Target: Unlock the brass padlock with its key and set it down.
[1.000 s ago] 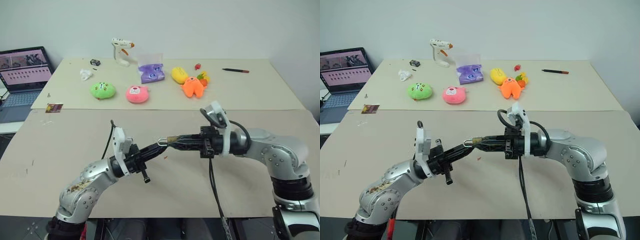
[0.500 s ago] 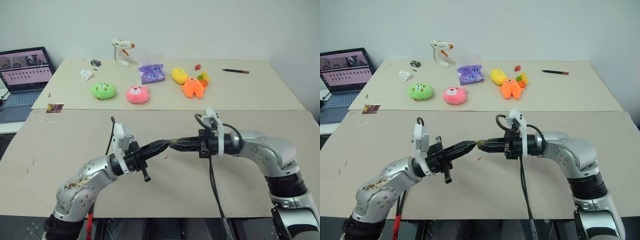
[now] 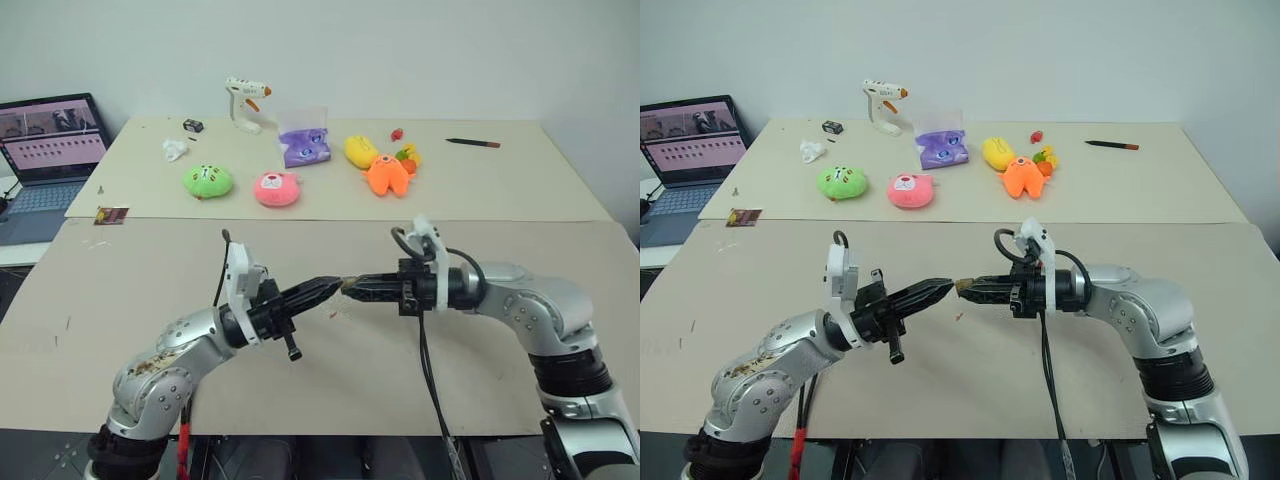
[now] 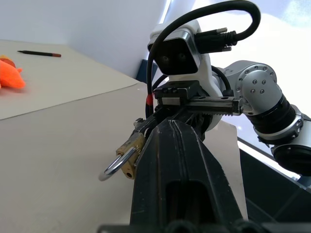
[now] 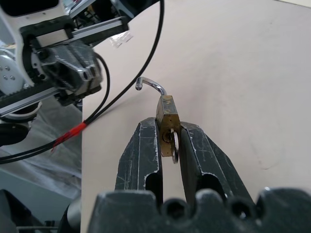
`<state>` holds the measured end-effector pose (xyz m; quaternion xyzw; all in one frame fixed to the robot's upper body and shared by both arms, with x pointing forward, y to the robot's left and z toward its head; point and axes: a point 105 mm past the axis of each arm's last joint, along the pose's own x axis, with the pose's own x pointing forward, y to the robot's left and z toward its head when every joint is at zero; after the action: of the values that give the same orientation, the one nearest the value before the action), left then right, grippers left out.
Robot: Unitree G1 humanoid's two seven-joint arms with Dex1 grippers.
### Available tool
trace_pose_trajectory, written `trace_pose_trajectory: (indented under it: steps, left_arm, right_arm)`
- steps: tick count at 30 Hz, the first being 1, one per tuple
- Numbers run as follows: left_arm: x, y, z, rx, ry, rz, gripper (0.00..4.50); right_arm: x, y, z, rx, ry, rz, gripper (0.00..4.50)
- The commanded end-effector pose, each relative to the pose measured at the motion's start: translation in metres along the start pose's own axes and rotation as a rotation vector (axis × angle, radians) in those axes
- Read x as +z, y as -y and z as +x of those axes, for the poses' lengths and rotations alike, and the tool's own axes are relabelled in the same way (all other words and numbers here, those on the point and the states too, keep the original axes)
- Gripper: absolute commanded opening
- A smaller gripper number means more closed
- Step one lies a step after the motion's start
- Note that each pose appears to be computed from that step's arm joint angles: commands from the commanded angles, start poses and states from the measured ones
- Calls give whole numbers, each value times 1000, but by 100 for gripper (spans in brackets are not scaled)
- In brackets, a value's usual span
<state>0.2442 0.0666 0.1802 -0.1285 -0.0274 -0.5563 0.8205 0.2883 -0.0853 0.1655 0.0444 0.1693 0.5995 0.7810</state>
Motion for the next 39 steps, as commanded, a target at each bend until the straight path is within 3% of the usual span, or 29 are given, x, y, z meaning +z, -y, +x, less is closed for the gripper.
trace_pose_trajectory:
  steps: [1, 20, 24, 39]
  left_arm:
    - [3, 8, 2, -43, 3, 2, 2]
    - [4, -5, 1, -19, 6, 25, 2]
    - [13, -19, 3, 4, 20, 53, 2]
    - [35, -34, 5, 57, 64, 89, 2]
  right_arm:
    - [19, 5, -5, -33, 65, -57, 15]
    - [24, -26, -17, 83, 90, -29, 15]
    - [22, -30, -18, 93, 83, -22, 15]
    - [2, -19, -14, 46, 21, -9, 15]
